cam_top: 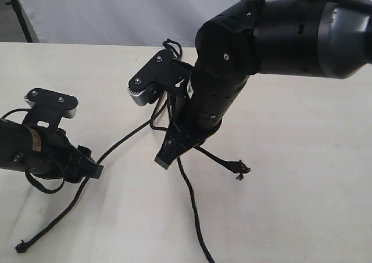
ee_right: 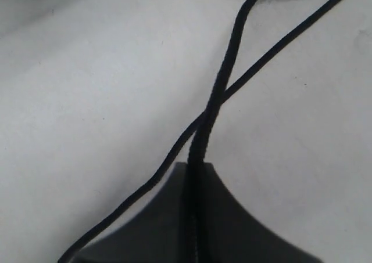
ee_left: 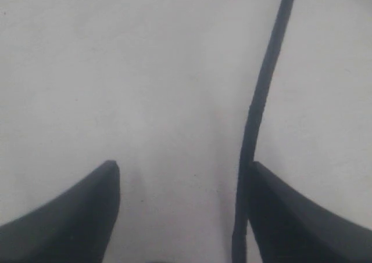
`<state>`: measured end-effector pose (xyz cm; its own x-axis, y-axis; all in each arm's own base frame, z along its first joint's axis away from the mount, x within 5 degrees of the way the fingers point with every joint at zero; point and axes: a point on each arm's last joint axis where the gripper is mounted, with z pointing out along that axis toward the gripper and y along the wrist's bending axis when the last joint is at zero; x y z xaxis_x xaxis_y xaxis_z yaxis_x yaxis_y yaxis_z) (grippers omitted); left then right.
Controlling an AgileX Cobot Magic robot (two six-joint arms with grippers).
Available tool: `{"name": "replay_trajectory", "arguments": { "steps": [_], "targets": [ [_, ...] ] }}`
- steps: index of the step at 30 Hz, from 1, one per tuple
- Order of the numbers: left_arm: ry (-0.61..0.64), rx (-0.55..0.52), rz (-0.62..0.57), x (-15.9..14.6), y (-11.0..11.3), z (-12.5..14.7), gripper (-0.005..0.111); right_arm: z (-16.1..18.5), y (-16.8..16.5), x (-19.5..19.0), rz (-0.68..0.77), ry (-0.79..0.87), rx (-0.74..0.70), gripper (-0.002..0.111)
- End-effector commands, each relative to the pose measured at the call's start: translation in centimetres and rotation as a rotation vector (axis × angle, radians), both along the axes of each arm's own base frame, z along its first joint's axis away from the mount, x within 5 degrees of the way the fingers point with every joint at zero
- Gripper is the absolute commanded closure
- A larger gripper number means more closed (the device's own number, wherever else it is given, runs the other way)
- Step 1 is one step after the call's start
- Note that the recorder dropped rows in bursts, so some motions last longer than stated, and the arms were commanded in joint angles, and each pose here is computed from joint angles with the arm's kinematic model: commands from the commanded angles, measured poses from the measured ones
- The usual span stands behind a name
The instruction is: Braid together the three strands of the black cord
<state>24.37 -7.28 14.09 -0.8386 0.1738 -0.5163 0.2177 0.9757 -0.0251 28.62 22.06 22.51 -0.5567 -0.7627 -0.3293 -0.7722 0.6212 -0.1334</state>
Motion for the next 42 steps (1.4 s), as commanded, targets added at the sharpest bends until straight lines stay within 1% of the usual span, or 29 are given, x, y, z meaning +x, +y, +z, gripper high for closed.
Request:
{"name": "replay_trajectory", "arguments": {
  "steps": [1,9,13,17,19,22,23,25,26,27,30,32,34,35,37,42],
  "targets": [
    [0.008,-0.003,0.012,-0.1,0.2,-0.1,0.047,0.3,-0.2,0.0,-0.001,-0.010,-0.006,0.109],
    [-0.015,-0.018,0.014,0.0,0.0,0.0,0.047,0.3,-0.2,0.0,-0.009,-0.010,-0.002,0.109],
    [-0.027,-0.024,-0.019,-0.1,-0.8,0.0,0.047,0.3,-0.2,0.0,-0.009,-0.010,-0.002,0.109],
    [-0.075,-0.048,-0.041,0.1,-1.4,0.3,0.047,0.3,-0.2,0.0,-0.010,-0.009,-0.001,0.109],
    [-0.064,-0.047,-0.042,0.2,-1.5,-0.2,0.047,0.3,-0.2,0.0,-0.010,-0.009,-0.001,0.109],
    [-0.046,-0.045,-0.063,0.8,-1.8,-2.5,0.048,0.3,-0.2,0.0,-0.010,-0.009,-0.001,0.109],
    [-0.041,-0.045,-0.064,1.0,-1.9,-3.0,0.050,0.3,-0.2,0.0,-0.010,-0.009,-0.001,0.109],
    [-0.036,-0.044,-0.063,1.3,-2.0,-3.1,0.067,0.3,-0.2,0.0,-0.010,-0.007,-0.002,0.109],
    [-0.038,-0.045,-0.064,1.3,-2.0,-3.1,0.085,0.3,-0.2,0.0,-0.010,-0.007,-0.002,0.109],
    [-0.036,-0.044,-0.063,1.3,-2.0,-3.1,0.106,0.3,-0.2,0.0,-0.010,-0.007,-0.002,0.109],
    [-0.035,-0.041,-0.065,1.2,-2.0,-3.0,0.106,0.3,-0.3,0.1,-0.004,-0.015,-0.012,0.109],
    [-0.025,-0.032,-0.059,1.0,-1.8,-2.5,0.106,0.3,-0.7,0.4,0.014,-0.049,-0.054,0.109],
    [-0.018,-0.020,-0.053,0.6,-1.6,-1.4,0.106,0.4,-1.9,1.5,-0.036,-0.079,-0.063,0.109],
    [-0.013,-0.007,-0.055,0.2,-1.3,-0.6,0.106,0.5,-3.3,2.4,-0.097,-0.091,-0.069,0.109],
    [-0.014,-0.001,-0.056,0.0,-1.2,0.0,0.106,0.5,-4.8,3.4,-0.169,-0.097,-0.055,0.109],
    [-0.020,0.003,-0.064,-0.1,-1.2,0.2,0.106,-0.5,-7.7,5.0,-0.307,-0.051,-0.049,0.109]
  ]
}}
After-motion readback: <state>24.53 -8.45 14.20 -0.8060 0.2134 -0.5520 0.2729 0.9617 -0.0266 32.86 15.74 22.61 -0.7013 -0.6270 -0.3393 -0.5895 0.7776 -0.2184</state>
